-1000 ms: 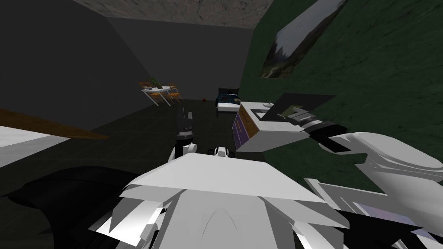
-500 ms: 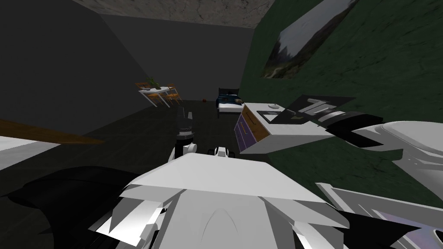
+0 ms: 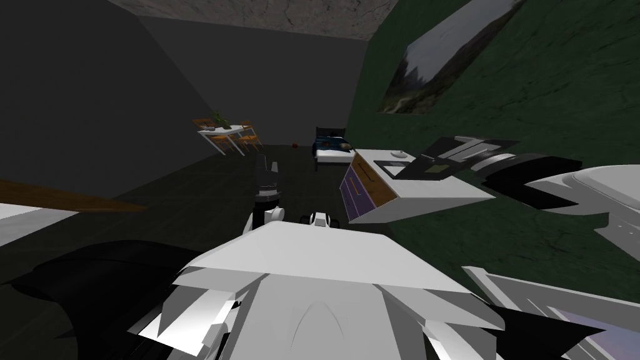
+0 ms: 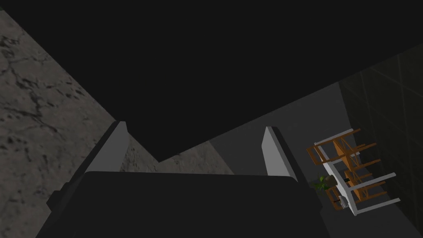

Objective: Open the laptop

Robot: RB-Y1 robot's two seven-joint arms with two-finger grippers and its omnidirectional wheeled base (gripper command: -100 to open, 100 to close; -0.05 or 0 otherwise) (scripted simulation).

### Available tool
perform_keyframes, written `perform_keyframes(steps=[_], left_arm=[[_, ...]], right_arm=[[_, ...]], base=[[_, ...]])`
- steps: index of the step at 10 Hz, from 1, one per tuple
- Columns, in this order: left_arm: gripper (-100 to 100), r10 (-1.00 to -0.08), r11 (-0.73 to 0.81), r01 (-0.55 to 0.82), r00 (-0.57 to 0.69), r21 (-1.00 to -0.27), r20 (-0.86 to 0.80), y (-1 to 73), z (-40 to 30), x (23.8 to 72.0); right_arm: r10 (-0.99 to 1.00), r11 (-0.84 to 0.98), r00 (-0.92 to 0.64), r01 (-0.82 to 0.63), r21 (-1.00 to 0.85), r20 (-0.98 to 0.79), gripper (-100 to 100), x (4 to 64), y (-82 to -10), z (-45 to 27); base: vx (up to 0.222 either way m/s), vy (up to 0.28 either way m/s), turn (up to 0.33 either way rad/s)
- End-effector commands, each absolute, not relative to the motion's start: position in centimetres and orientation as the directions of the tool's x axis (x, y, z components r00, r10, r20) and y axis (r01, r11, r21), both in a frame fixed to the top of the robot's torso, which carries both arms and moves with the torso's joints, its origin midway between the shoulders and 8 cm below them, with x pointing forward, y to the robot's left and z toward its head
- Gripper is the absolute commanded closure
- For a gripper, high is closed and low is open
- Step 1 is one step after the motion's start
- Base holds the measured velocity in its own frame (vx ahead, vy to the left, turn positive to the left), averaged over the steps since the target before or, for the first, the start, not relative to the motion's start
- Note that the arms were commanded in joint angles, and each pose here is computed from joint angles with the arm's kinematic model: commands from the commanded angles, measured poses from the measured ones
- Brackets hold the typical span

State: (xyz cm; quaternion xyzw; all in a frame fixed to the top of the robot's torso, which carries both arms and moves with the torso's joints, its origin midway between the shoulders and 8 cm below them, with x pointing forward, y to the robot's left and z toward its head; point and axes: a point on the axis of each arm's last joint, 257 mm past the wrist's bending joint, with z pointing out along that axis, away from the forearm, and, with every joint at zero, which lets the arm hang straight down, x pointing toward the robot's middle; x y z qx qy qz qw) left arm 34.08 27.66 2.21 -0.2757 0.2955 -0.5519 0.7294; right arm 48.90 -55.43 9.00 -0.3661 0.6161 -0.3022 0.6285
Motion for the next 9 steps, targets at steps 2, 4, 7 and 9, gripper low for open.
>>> perform_keyframes(steps=[2,4,7,9], left_arm=[[0,-0.968,0.239,0.642,0.216,-0.728,-0.127,27.7,2.2,34.1],[0,-0.968,0.239,0.642,0.216,-0.728,-0.127,27.7,2.2,34.1],[0,-0.968,0.239,0.642,0.216,-0.728,-0.127,27.7,2.2,34.1],[0,-0.968,0.239,0.642,0.216,-0.728,-0.127,27.7,2.2,34.1]], right_arm=[[-0.832,0.542,0.044,-0.144,-0.828,-0.552,100,49.0,-54.6,9.0],[-0.841,0.525,0.038,-0.184,-0.831,-0.54,100,49.2,-54.0,9.3],[-0.846,0.511,0.019,-0.258,-0.82,-0.533,100,49.4,-52.9,9.2],[-0.852,0.498,0.009,-0.297,-0.815,-0.523,100,49.5,-52.2,9.3]], base=[[0.075,0.005,-0.107],[0.096,0.014,-0.065],[0.087,0.004,-0.075],[0.107,0.025,-0.089]])
